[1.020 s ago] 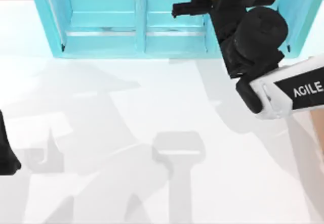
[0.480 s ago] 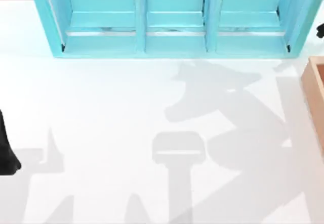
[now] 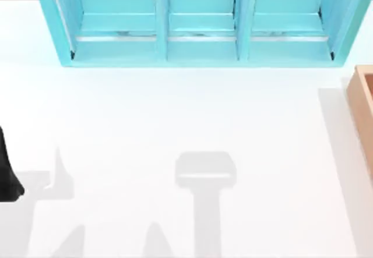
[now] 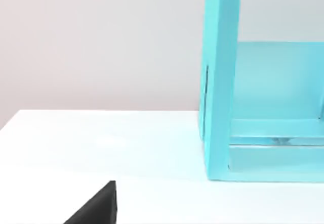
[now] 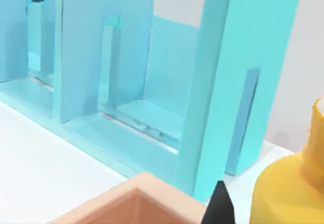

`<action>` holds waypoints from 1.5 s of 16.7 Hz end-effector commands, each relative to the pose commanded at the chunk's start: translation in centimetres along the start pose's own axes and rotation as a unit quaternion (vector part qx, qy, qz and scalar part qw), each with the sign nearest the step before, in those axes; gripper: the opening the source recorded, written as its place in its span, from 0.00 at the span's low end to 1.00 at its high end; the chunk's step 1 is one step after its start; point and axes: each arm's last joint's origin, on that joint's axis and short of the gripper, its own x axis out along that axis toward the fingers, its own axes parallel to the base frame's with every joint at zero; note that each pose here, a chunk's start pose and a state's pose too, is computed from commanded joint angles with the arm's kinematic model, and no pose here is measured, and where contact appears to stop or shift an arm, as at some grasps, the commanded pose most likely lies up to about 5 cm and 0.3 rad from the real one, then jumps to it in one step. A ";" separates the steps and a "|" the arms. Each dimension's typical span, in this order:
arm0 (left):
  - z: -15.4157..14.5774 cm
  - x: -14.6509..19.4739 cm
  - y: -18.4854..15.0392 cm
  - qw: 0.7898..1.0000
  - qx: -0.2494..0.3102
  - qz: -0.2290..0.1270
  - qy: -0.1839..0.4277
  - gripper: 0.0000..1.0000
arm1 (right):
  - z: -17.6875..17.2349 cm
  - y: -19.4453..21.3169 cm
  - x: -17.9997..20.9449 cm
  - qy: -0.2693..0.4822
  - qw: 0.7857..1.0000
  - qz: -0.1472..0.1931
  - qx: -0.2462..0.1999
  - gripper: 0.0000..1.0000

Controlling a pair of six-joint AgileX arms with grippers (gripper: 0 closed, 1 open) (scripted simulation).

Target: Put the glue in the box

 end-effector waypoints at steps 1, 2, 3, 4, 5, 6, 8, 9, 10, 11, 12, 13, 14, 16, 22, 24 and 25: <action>0.0 0.0 0.0 1.000 0.000 0.000 0.000 1.00 | -0.5 0.2 -1.9 0.005 1.000 0.010 0.012 0.00; 0.0 0.0 0.0 1.000 0.000 0.000 0.000 1.00 | -0.9 0.5 -3.6 0.009 1.000 0.019 0.023 0.00; 0.0 0.0 0.0 1.000 0.000 0.000 0.000 1.00 | -1.3 0.8 -5.1 0.012 0.999 0.027 0.033 0.00; 0.0 0.0 0.0 1.000 0.000 0.000 0.000 1.00 | -1.5 1.2 -6.4 0.013 0.998 0.034 0.042 0.00; 0.0 0.0 0.0 1.000 0.000 0.000 0.000 1.00 | -1.8 1.6 -7.5 0.013 0.998 0.040 0.050 0.00; 0.0 0.0 0.0 1.000 0.000 0.000 0.000 1.00 | -1.9 1.9 -8.4 0.013 0.997 0.045 0.056 0.00; 0.0 0.0 0.0 1.000 0.000 0.000 0.000 1.00 | -2.1 2.3 -9.5 0.012 0.997 0.051 0.063 0.00; 0.0 0.0 0.0 1.000 0.000 0.000 0.000 1.00 | -2.1 2.4 -9.8 0.012 0.996 0.052 0.064 0.00; 0.0 0.0 0.0 1.000 0.000 0.000 0.000 1.00 | -2.1 2.4 -9.8 0.012 0.996 0.052 0.064 0.00; 0.0 0.0 0.0 1.000 0.000 0.000 0.000 1.00 | -2.1 2.4 -9.8 0.012 0.996 0.052 0.064 0.00; 0.0 0.0 0.0 1.000 0.000 0.000 0.000 1.00 | -2.1 2.4 -9.8 0.012 0.996 0.052 0.064 0.00; 0.0 0.0 0.0 1.000 0.000 0.000 0.000 1.00 | -2.1 2.4 -9.8 0.012 0.996 0.052 0.064 0.00; 0.0 0.0 0.0 1.000 0.000 0.000 0.000 1.00 | -1.9 -2.4 -9.7 0.020 0.999 -0.018 -0.020 0.00; 0.0 0.0 0.0 1.000 0.000 0.000 0.000 1.00 | -1.9 -2.1 -9.3 0.019 1.000 -0.013 -0.017 0.00; 0.0 0.0 0.0 1.000 0.000 0.000 0.000 1.00 | -3.0 1.6 -4.8 0.011 0.999 0.039 0.031 0.00; 0.0 0.0 0.0 1.000 0.000 0.000 0.000 1.00 | -3.8 3.0 -3.8 0.012 0.997 0.050 0.056 0.00; 0.0 0.0 0.0 1.000 0.000 0.000 0.000 1.00 | -4.0 3.3 -3.7 0.012 0.997 0.052 0.063 0.00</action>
